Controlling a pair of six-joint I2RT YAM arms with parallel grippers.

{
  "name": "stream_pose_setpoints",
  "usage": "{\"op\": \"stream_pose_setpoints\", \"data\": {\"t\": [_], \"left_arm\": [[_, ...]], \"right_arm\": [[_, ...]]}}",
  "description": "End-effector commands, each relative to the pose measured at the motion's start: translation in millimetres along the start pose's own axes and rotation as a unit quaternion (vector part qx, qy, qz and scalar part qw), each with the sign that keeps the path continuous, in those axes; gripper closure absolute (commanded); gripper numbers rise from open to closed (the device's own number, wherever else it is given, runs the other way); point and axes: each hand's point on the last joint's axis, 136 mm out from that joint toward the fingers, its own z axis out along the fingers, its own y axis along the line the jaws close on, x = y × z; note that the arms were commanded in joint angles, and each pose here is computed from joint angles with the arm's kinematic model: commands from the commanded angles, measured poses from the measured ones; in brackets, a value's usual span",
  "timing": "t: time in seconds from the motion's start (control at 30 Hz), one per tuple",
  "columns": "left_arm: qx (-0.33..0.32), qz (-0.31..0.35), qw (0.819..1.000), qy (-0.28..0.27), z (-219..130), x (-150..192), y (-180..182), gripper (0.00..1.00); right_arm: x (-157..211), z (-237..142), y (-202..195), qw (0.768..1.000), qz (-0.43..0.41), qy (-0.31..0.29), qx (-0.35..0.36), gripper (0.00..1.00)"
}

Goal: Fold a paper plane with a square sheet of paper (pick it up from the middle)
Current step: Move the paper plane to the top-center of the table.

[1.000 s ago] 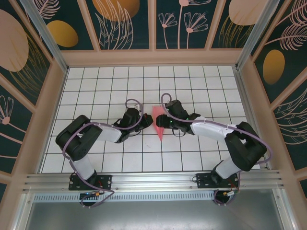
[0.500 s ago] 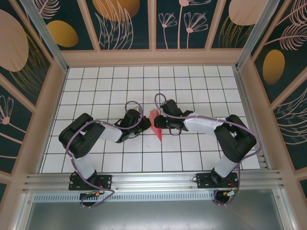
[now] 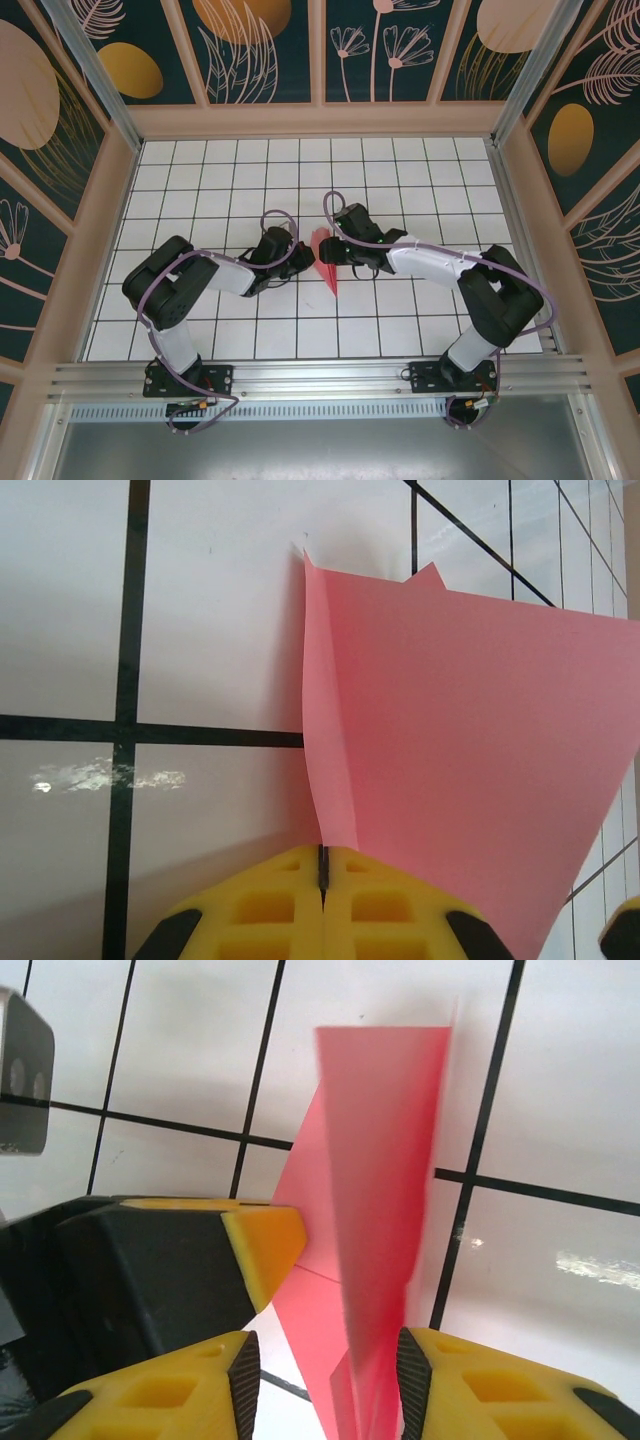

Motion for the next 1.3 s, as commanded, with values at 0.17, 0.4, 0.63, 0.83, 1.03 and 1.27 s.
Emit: {"op": "stream_pose_setpoints", "data": {"t": [0.17,0.4,0.63,0.83,1.03,1.27], "left_arm": [[-0.007,-0.003,1.000,0.000,4,-3,2,1.00],[-0.010,-0.004,1.000,0.002,4,-2,5,1.00],[-0.009,-0.004,1.000,0.004,5,-1,4,1.00],[-0.006,-0.006,1.000,0.005,6,-1,3,1.00],[-0.007,-0.006,1.000,0.006,5,0,4,1.00],[-0.007,-0.007,1.000,0.007,5,0,4,1.00]], "right_arm": [[14,12,2,0.999,-0.012,0.034,0.001,0.58],[24,19,-7,0.998,-0.008,0.051,0.023,0.56],[35,22,-8,0.998,-0.003,0.064,0.028,0.57],[41,24,-13,0.997,0.014,0.063,0.047,0.61],[42,27,-17,0.996,0.022,0.054,0.069,0.65],[46,33,-18,0.995,0.018,0.059,0.084,0.66]]}}
